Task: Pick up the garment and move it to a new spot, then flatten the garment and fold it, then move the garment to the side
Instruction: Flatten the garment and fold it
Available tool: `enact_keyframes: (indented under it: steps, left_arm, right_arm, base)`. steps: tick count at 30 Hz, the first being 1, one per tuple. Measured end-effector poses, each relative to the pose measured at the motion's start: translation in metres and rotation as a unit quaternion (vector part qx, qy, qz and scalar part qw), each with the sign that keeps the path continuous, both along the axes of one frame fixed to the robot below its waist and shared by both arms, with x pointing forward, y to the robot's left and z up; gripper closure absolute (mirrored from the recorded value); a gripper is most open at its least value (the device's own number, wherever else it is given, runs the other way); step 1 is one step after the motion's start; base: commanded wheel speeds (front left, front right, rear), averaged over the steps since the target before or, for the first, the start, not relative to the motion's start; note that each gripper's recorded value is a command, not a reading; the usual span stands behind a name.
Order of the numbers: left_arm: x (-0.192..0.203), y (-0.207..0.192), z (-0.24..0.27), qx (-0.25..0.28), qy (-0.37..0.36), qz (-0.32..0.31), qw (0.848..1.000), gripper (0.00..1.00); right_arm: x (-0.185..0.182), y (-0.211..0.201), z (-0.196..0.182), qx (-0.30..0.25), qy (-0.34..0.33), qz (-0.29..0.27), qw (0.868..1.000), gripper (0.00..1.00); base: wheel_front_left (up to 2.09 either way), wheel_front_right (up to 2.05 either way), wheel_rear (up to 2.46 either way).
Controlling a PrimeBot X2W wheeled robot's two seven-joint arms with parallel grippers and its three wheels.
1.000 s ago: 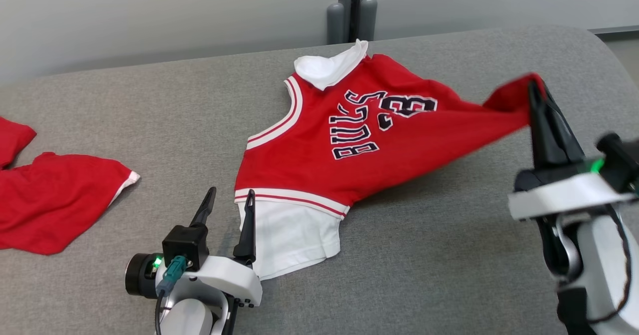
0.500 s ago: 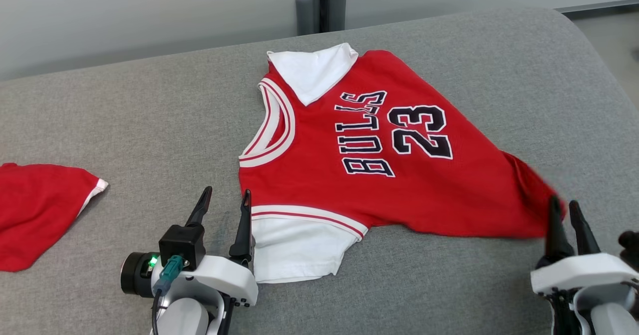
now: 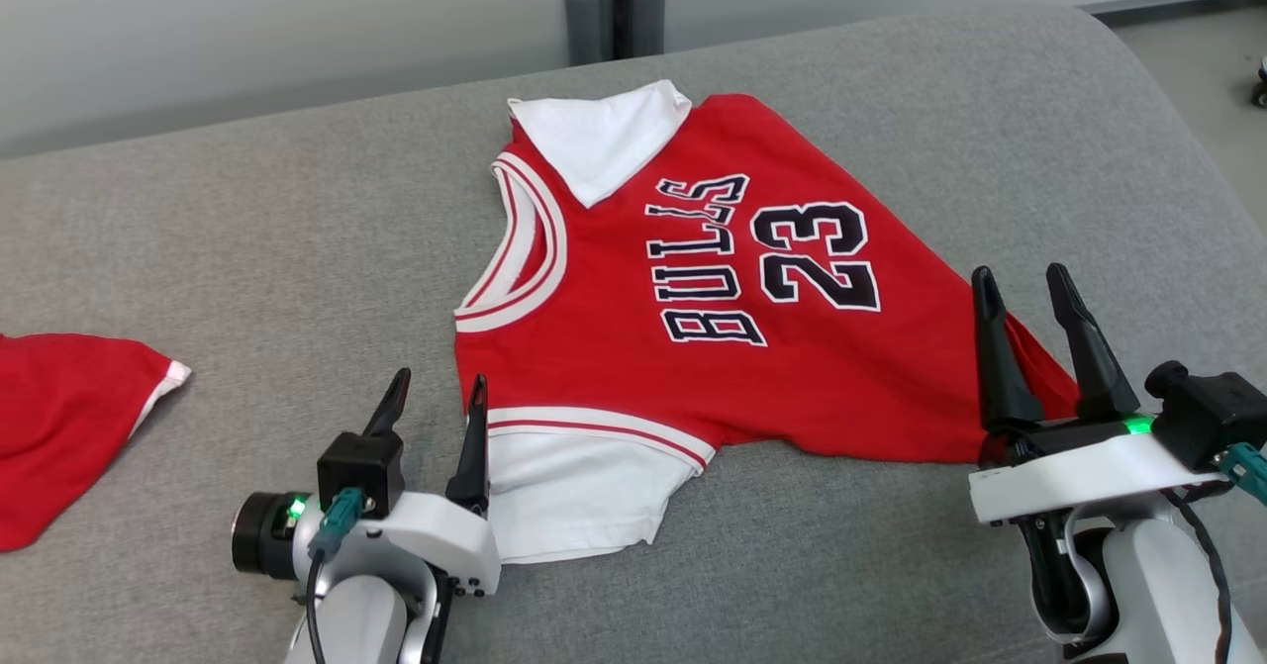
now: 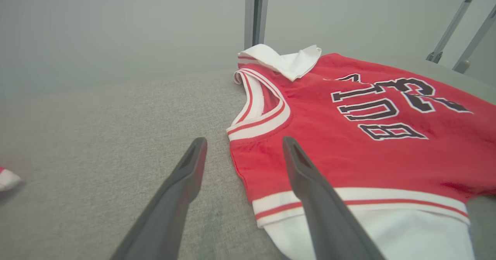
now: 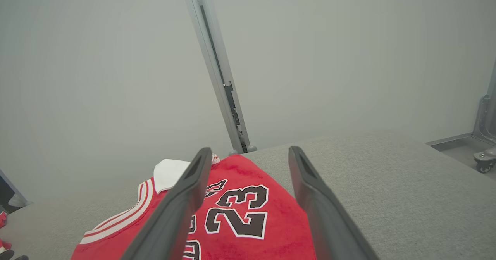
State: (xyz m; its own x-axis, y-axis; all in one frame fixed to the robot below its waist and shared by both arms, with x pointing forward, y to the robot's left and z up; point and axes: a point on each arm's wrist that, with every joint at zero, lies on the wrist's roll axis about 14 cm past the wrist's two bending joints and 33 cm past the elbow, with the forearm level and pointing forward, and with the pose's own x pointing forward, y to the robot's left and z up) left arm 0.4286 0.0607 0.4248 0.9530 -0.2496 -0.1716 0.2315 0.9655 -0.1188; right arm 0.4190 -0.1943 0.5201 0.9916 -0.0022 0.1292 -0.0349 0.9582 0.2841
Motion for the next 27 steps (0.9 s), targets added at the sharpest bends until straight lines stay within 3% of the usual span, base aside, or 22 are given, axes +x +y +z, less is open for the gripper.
enact_keyframes:
  steps: [14,25,26,27]
  left_arm:
    - [0.058,-0.016,-0.043,0.068,0.063,-0.033,0.995,0.00]
    - [0.068,-0.028,-0.061,0.086,0.090,-0.060,0.990,0.00]
    - [0.068,-0.029,-0.062,0.086,0.091,-0.062,0.990,0.08]
    - [0.068,-0.029,-0.063,0.084,0.094,-0.065,0.990,0.54]
  right_arm:
    - [-0.006,-0.020,-0.017,-0.020,0.024,-0.027,0.999,0.00]
    - [-0.006,-0.025,-0.024,-0.032,0.035,-0.035,0.998,0.00]
    - [-0.005,-0.025,-0.025,-0.032,0.036,-0.034,0.998,0.00]
    - [-0.004,-0.023,-0.025,-0.034,0.037,-0.031,0.998,0.00]
  base:
    - [0.00,0.00,0.00]
    - [0.00,0.00,0.00]
    - [0.00,0.00,0.00]
    - [0.00,0.00,0.00]
